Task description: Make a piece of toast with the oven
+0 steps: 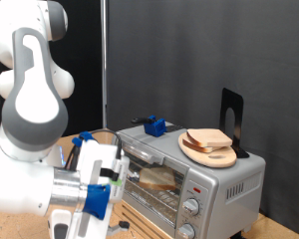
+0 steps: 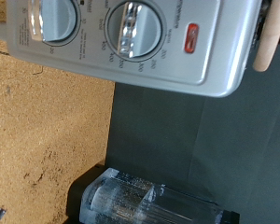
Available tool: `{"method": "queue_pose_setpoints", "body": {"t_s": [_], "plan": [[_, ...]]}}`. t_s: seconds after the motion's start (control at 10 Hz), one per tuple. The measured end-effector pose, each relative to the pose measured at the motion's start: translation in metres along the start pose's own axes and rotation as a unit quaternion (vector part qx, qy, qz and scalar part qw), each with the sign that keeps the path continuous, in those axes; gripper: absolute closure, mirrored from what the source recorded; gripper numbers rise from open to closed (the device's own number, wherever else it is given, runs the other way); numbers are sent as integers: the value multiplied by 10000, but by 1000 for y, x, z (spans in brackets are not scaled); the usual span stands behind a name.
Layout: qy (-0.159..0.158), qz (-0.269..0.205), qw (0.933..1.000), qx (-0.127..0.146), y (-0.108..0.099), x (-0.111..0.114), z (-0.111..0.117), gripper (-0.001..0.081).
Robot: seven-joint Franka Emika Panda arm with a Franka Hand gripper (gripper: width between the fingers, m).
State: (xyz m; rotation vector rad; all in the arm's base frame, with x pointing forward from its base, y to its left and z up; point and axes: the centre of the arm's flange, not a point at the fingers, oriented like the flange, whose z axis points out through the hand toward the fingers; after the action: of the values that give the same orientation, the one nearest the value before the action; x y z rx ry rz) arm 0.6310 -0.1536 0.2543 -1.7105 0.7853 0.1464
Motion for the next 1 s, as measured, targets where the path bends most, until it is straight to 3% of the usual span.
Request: {"method": "queue_pose_setpoints", "body": {"t_s": [0.4, 0.7, 1.0], "plan": [[-243, 365, 9989, -163, 14, 30, 28, -2], [-370, 389, 9977, -407, 34, 38, 38, -2], [-394, 400, 9976, -408, 43, 43, 45, -2]]}}
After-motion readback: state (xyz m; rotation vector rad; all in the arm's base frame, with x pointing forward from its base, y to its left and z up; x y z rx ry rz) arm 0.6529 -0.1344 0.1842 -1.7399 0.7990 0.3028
